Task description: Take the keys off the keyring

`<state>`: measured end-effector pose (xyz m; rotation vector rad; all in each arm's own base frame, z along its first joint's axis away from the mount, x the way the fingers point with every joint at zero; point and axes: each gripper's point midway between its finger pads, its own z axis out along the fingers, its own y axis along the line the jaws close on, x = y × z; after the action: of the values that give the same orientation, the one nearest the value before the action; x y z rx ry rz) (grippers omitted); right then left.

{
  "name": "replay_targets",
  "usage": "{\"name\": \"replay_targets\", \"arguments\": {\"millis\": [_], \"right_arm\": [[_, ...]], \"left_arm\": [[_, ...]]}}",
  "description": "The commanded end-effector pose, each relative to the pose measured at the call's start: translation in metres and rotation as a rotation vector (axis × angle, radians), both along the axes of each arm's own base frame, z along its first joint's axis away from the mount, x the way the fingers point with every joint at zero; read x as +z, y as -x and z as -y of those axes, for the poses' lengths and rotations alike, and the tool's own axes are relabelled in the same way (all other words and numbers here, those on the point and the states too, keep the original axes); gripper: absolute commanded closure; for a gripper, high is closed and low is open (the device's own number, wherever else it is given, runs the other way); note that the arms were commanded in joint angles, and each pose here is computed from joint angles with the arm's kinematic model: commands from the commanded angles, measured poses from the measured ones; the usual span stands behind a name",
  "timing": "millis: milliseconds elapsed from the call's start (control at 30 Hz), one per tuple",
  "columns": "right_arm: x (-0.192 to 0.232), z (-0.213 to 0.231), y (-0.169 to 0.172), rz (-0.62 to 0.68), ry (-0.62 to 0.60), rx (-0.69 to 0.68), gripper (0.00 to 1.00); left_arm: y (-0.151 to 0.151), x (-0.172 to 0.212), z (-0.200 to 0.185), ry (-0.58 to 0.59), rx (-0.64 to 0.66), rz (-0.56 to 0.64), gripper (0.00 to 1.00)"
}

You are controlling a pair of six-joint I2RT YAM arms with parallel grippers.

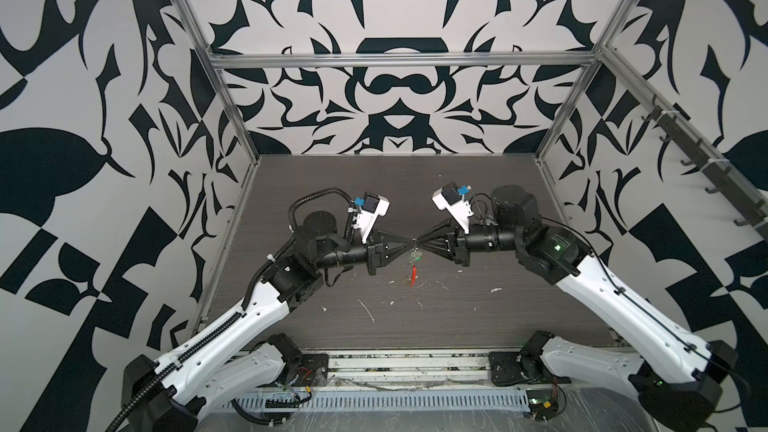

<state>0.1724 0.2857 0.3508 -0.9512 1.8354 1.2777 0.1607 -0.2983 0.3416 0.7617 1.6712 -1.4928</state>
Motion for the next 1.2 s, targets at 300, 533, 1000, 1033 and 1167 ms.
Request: {"name": "replay_targets", "arguments": {"millis": [300, 533, 1000, 1033, 1167], "right_arm": [[0.076, 0.022, -0.01, 0.184, -0.455, -0.192, 0.57], [0.082, 0.003, -0.01, 0.12, -0.516, -0.097, 0.61], [0.081, -0.02, 0.001, 0.09, -0.506, 0.0, 0.7], [0.081, -0.021, 0.002, 0.089, -0.505, 0.003, 0.7], [0.084, -0.022, 0.002, 0.097, -0.512, 0.005, 0.73]], "left_arm": [[-0.004, 0.067, -0.034, 0.354, 0.18, 0.197, 1.0], [-0.008, 0.066, -0.029, 0.366, 0.171, 0.187, 1.0], [-0.008, 0.064, -0.03, 0.364, 0.178, 0.191, 1.0], [-0.008, 0.064, -0.03, 0.363, 0.176, 0.19, 1.0], [-0.008, 0.064, -0.03, 0.361, 0.176, 0.19, 1.0]]}}
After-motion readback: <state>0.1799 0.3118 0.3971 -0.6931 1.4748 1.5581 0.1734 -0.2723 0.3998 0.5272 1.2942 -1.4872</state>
